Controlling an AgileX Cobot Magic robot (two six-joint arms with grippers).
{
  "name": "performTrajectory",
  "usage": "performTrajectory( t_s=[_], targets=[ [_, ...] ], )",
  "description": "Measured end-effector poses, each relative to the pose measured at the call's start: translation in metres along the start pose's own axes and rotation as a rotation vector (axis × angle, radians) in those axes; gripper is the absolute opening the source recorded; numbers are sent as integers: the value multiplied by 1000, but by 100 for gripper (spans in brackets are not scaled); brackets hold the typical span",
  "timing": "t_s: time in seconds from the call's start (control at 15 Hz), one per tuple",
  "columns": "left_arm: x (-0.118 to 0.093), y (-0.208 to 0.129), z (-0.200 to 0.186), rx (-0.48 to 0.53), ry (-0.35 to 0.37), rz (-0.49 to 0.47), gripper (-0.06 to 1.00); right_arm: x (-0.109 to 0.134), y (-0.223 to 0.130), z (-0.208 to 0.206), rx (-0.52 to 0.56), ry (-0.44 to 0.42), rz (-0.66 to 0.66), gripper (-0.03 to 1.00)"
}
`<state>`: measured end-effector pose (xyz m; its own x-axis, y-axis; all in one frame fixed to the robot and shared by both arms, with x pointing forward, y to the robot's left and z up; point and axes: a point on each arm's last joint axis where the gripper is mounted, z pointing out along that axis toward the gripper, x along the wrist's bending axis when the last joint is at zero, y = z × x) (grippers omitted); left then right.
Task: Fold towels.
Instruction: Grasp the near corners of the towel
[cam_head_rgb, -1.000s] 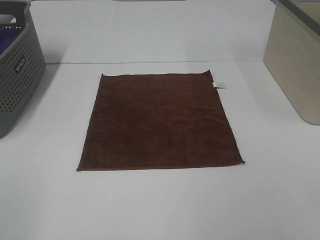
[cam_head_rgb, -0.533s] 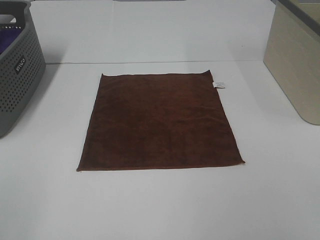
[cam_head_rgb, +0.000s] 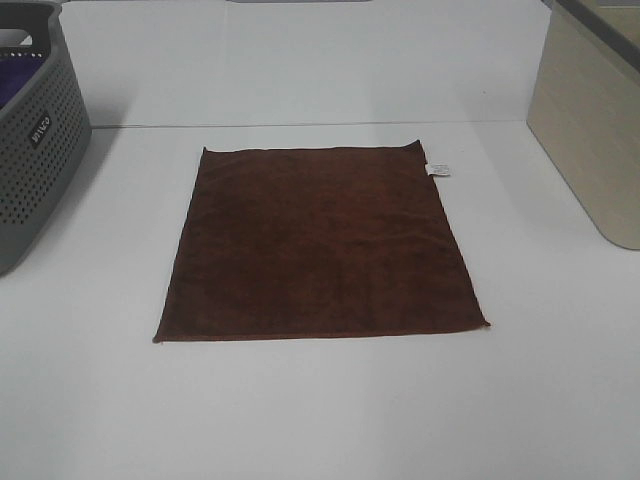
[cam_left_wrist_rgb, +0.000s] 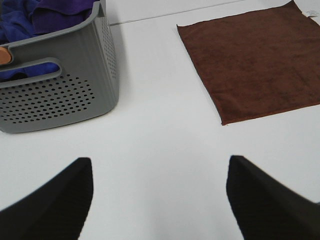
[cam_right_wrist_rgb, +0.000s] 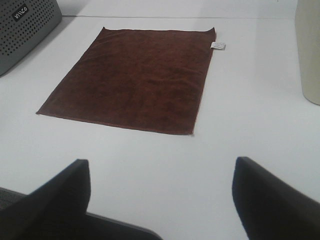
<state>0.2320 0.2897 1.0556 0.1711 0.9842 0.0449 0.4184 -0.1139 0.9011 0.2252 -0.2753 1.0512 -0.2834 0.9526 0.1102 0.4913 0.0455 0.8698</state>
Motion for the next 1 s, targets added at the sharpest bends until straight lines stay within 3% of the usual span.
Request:
performTrajectory(
  t_s=[0.2,0.4,0.67,0.87,1.0],
  targets=[
    [0,2,1,-2,0,-1,71,0,0,0,-3,1,-5,74],
    [4,29,14,-109,-3,-37,71,-5,8,3,-36,-43,35,74],
    [15,67,62,-183,-6,-158,71,-22,40,31,-38,-131,79,74],
    [22,77,108,-100,-5,-267,71,-31,60,61,65,-146,126,74],
    [26,76,145,38,-14,-349,71,-39,76,88,174,-152,150,74]
  ],
)
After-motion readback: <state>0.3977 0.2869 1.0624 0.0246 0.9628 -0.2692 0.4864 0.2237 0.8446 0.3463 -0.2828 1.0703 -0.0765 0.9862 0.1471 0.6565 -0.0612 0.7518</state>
